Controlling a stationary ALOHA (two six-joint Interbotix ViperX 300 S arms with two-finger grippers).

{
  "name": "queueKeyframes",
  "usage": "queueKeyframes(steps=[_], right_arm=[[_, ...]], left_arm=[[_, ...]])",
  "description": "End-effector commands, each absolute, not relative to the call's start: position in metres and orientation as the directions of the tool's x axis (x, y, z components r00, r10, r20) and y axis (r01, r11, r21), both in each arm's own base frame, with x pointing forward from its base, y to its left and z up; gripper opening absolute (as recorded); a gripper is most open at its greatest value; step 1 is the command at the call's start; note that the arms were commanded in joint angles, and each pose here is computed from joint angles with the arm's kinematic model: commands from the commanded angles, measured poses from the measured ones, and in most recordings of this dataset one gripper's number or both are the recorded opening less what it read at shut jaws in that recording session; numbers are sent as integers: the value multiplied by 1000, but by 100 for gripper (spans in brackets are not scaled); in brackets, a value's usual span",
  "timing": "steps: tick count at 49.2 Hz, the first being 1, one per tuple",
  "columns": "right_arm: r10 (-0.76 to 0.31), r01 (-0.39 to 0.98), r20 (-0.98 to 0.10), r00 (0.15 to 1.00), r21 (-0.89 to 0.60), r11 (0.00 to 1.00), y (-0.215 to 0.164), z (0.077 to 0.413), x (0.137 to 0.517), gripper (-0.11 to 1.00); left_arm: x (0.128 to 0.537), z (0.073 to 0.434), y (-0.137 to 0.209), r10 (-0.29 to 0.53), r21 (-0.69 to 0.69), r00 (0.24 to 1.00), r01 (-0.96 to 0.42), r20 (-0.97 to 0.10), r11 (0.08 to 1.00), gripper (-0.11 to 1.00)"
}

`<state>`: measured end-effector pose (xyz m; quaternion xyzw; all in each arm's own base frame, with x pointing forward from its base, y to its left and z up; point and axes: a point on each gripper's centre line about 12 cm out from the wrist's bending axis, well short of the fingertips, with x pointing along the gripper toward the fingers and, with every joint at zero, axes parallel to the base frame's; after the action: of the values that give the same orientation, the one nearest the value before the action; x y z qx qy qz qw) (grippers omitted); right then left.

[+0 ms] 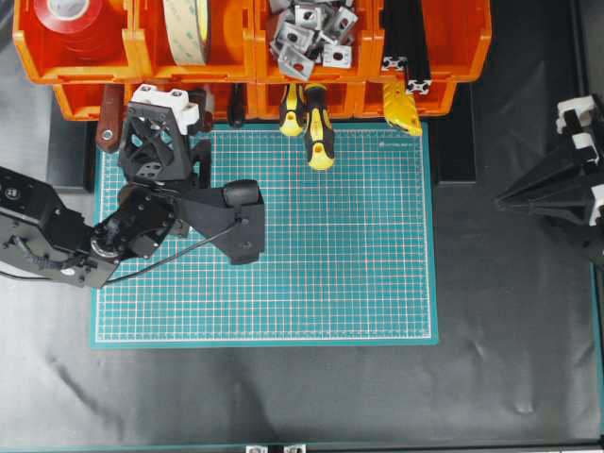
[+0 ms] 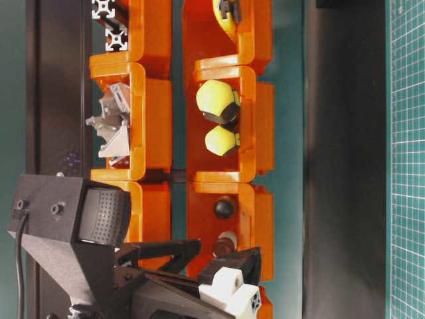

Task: Pick red screwdriver from container rack with left arm.
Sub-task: 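Lower the left gripper onto the red-and-white screwdriver handle in the rack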

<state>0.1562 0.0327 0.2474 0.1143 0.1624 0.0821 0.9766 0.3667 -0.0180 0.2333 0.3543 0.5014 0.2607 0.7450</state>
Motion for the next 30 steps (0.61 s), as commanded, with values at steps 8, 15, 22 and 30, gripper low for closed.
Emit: queueKeyframes(steps=[8, 15, 22, 30], right_arm=[[202, -130, -293, 935, 249, 960, 34, 251, 158, 0], [203, -131, -288, 936, 248, 960, 34, 252, 158, 0], [203, -133, -282, 938, 247, 960, 34, 253, 158, 0], [202, -134, -281, 938, 245, 960, 34, 253, 158, 0]], left_arm=[[364, 249, -15, 739, 779, 382, -75, -554, 622, 85], [365, 248, -15, 738, 778, 383, -75, -555, 624, 83], [365, 250, -16, 736, 776, 388, -76, -555, 626, 71], [368, 249, -18, 717, 765, 413, -69, -562, 640, 43]])
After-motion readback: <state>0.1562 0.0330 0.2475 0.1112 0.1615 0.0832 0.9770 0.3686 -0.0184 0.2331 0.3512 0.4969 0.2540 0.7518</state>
